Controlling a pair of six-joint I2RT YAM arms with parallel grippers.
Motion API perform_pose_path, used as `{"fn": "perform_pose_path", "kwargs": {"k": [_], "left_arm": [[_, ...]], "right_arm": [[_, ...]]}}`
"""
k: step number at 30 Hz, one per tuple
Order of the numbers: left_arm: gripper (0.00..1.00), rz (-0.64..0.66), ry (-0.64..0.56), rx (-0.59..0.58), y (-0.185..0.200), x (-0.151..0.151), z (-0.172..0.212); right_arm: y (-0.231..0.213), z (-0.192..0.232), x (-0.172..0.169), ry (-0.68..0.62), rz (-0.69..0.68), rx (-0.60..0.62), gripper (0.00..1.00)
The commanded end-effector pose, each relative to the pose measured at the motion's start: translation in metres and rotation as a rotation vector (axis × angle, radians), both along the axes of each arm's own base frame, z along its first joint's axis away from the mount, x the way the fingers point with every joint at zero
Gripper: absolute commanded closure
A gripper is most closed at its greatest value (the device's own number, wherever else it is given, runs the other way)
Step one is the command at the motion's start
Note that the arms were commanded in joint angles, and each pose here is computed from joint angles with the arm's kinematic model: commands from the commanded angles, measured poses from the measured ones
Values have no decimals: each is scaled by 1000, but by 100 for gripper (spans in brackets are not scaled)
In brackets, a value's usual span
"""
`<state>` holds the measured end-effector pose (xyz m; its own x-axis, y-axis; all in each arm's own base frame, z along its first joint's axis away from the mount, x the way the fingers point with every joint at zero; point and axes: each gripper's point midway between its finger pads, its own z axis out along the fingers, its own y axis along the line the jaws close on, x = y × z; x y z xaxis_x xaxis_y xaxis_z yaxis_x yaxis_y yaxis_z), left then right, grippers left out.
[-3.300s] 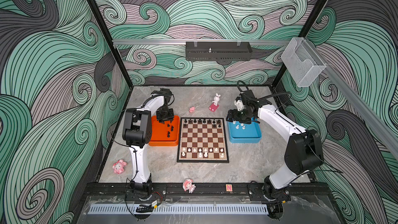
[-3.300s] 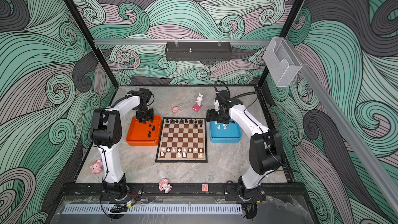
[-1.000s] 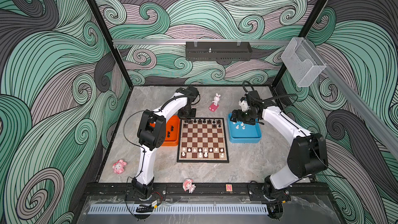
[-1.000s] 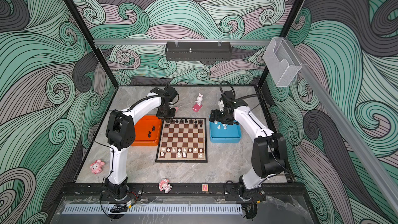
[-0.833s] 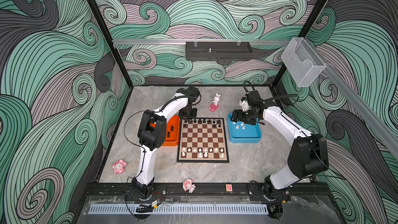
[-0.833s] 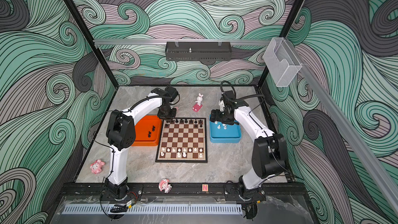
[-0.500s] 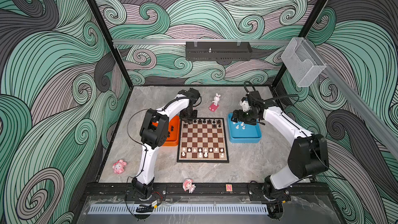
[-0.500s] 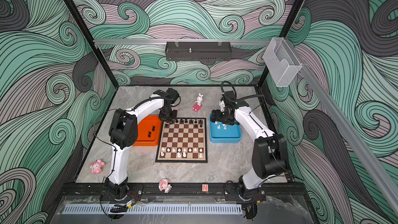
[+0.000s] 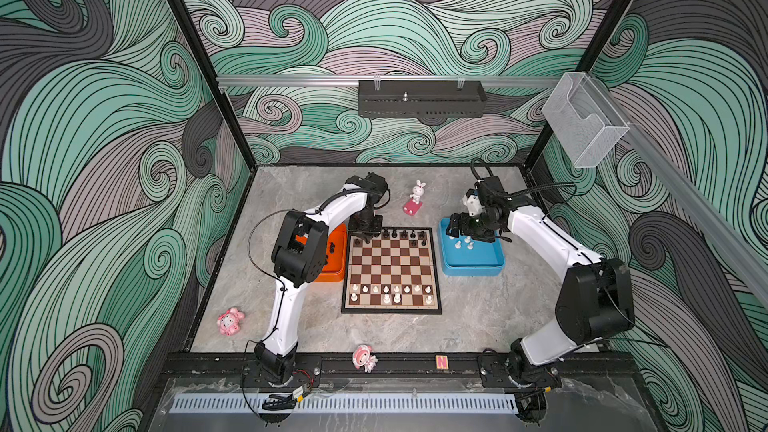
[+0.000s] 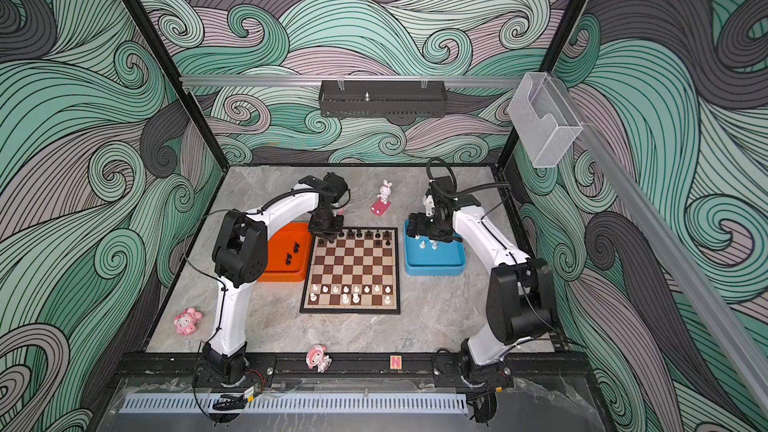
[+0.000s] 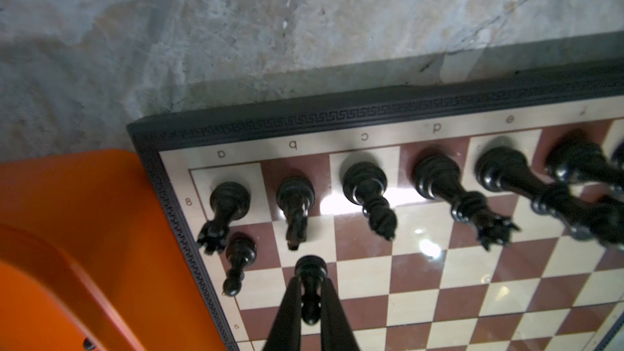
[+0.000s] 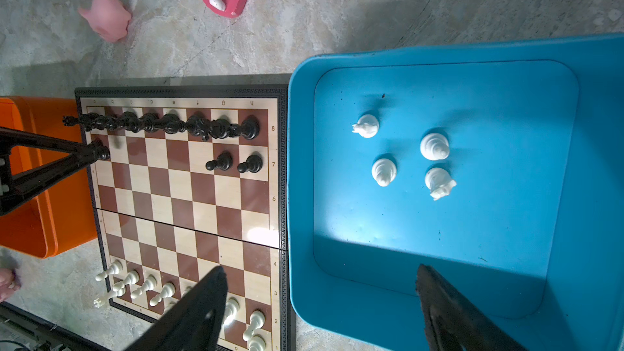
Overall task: Set up the chess pieces on the board
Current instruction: 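Align the held pawn above the square beside the placed pawn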
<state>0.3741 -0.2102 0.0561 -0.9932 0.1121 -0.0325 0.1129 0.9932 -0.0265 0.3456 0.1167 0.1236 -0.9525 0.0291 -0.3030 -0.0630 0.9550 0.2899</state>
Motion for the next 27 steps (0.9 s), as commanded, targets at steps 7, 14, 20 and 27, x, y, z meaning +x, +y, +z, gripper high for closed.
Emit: {"fn": "perform_pose_path", "kwargs": {"k": [7, 14, 20, 27], "left_arm": [[87, 3, 26, 9, -3, -5, -10], [85, 4, 29, 14, -2, -5, -12], [83, 4, 32, 16, -2, -5, -14], [82, 4, 27, 13, -3, -4, -13]], "right_arm": [[-3, 6, -3, -13, -2, 4, 12], [-4, 6, -3, -12, -3, 3, 12], [-4, 5, -3, -12, -3, 3, 12], [-3, 5, -3, -11, -1, 5, 12]]}}
